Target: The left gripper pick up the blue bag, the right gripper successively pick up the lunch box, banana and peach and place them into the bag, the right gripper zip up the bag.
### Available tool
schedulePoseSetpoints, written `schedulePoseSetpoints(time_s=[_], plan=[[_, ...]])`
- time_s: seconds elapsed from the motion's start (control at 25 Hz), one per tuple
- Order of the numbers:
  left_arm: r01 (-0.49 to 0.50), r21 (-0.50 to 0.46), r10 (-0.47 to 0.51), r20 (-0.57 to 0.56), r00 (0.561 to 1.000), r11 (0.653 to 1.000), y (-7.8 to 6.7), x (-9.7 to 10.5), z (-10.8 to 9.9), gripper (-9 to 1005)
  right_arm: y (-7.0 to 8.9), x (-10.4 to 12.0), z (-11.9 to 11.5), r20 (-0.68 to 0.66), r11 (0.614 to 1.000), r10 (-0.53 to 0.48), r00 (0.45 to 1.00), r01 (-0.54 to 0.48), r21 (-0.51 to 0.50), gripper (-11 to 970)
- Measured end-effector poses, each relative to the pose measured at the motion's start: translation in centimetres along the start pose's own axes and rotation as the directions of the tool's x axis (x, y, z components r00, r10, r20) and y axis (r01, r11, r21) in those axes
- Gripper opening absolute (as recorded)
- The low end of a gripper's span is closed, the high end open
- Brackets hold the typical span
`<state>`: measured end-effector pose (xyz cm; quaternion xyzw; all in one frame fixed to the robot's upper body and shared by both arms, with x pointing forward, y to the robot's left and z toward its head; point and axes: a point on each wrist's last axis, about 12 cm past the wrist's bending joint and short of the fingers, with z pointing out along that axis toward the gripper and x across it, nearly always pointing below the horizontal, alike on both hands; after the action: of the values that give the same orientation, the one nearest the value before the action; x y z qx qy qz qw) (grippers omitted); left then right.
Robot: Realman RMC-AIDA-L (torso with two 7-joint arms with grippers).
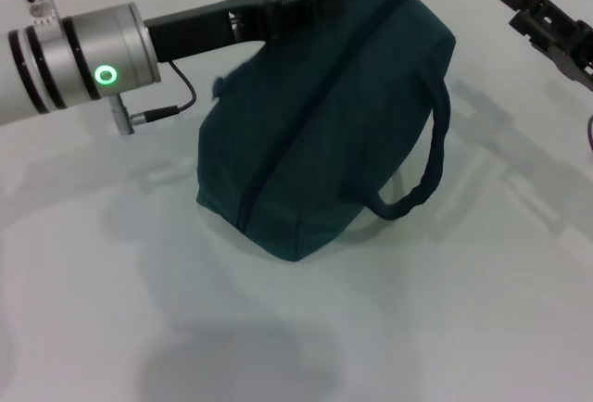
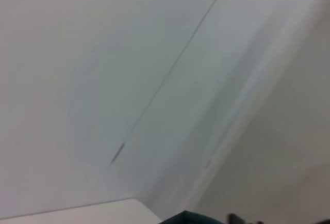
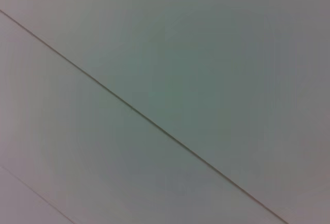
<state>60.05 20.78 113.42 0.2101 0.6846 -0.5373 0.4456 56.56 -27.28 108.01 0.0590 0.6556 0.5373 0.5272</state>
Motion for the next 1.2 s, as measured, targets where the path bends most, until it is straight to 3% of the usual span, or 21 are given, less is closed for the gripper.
schedulePoseSetpoints(time_s=[0.24, 0.48, 0.68, 1.0, 1.2], plan=[[0.03, -0.04, -0.031, -0.006, 1.0, 0.999, 0.6, 0.2, 0.9, 125, -0.1, -0.1, -0.3, 0.009, 1.0, 0.005, 1.0, -0.005, 0.007, 883], [0.024, -0.027, -0.025, -0.034, 0.999, 0.999, 0.4, 0.4, 1.3, 213, 0.0, -0.2, -0.1, 0.0, 1.0, -0.003, 1.0, 0.003, -0.001, 883], [0.043, -0.029, -0.042, 0.017, 0.999, 0.999, 0.4, 0.4, 0.8, 286, 0.3, -0.2, 0.1, -0.02, 1.0, -0.015, 1.0, 0.015, -0.024, 883], [0.04, 0.014, -0.042, 0.115, 0.993, 0.999, 0.0, -0.4, -0.6, 539, 0.8, 0.1, -0.2, -0.023, 0.994, -0.086, 0.996, 0.085, -0.072, 883], [-0.069, 0.102, 0.055, 0.131, 0.99, 0.992, -1.6, -1.7, -2.7, 683, 2.4, -0.5, 0.0, -0.01, 0.961, -0.184, 0.983, 0.178, -0.211, 883]])
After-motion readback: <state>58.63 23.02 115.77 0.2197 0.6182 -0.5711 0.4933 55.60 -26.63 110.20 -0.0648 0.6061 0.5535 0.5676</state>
